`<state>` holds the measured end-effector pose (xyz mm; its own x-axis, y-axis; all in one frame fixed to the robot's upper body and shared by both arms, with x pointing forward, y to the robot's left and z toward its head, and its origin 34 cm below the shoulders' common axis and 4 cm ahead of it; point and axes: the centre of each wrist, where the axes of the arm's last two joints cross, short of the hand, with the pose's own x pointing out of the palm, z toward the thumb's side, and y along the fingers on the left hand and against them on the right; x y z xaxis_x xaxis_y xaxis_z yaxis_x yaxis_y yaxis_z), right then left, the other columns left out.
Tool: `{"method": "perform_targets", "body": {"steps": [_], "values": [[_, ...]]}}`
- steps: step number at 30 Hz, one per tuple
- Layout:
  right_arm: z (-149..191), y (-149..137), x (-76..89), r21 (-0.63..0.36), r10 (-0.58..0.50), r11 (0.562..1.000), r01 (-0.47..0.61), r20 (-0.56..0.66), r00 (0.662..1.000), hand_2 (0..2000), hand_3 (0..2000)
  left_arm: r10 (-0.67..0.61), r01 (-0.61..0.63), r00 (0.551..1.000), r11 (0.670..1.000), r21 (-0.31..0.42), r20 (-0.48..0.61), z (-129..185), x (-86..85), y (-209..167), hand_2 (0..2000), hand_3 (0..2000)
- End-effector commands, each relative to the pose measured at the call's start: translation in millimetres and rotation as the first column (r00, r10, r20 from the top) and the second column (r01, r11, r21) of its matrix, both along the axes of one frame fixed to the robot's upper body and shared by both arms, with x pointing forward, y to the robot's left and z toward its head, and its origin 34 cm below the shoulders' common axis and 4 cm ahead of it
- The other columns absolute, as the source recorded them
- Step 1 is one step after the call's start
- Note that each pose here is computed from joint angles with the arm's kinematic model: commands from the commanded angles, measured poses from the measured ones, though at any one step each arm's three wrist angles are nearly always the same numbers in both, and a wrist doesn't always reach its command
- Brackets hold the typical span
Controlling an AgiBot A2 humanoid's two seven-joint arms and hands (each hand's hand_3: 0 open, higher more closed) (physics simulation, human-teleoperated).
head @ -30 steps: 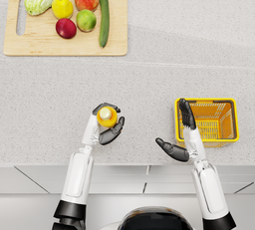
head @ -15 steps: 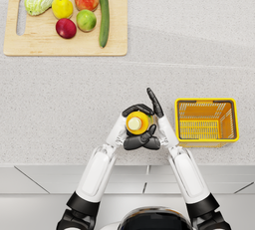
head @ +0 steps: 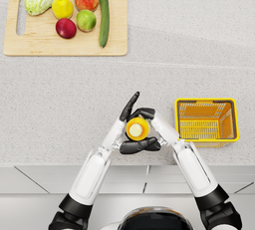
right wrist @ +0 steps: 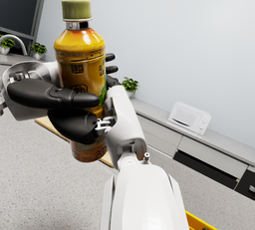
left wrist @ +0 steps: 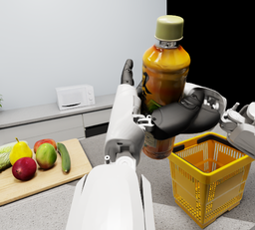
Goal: Pick up the lemon tea and place it into the yellow basket
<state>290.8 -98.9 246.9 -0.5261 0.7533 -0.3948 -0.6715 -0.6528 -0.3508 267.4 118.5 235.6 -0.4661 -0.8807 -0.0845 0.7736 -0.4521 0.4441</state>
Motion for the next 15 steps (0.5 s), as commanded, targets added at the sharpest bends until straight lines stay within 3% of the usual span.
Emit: {"method": "perform_targets", "body": {"steps": [1, 4, 7, 10, 13, 15], "values": [[23, -56, 7.5, 0.133, -0.192, 0.974, 0.184, 0.048, 0.980, 2000, 2000, 0.168, -0.165, 0.985, 0.985, -0.058, 0.044, 10, -10.4, 51, 0, 0], [16, -110, -0.2, 0.222, -0.367, 0.908, 0.355, 0.010, 0.930, 2000, 2000, 0.326, -0.319, 0.945, 0.939, -0.131, 0.036, 16, -7.2, 86, 0, 0], [6, -131, -5.8, 0.251, -0.439, 0.867, 0.432, -0.030, 0.898, 2000, 2000, 0.396, -0.390, 0.918, 0.908, -0.155, 0.011, 14, -2.8, 103, 0, 0], [-7, -149, -5.7, 0.260, -0.493, 0.828, 0.497, -0.086, 0.866, 2000, 2000, 0.403, -0.400, 0.915, 0.904, -0.153, -0.011, 9, -0.9, 104, 0, 0], [-21, -153, -4.0, 0.218, -0.506, 0.817, 0.533, -0.170, 0.846, 2000, 2000, 0.399, -0.400, 0.916, 0.905, -0.144, -0.040, 2, 2.8, 102, 0, 0], [-27, -150, 5.5, 0.108, -0.509, 0.819, 0.564, -0.316, 0.800, 2000, 2000, 0.400, -0.402, 0.915, 0.904, -0.147, -0.044, 2, 4.8, 101, 0, 0]]}}
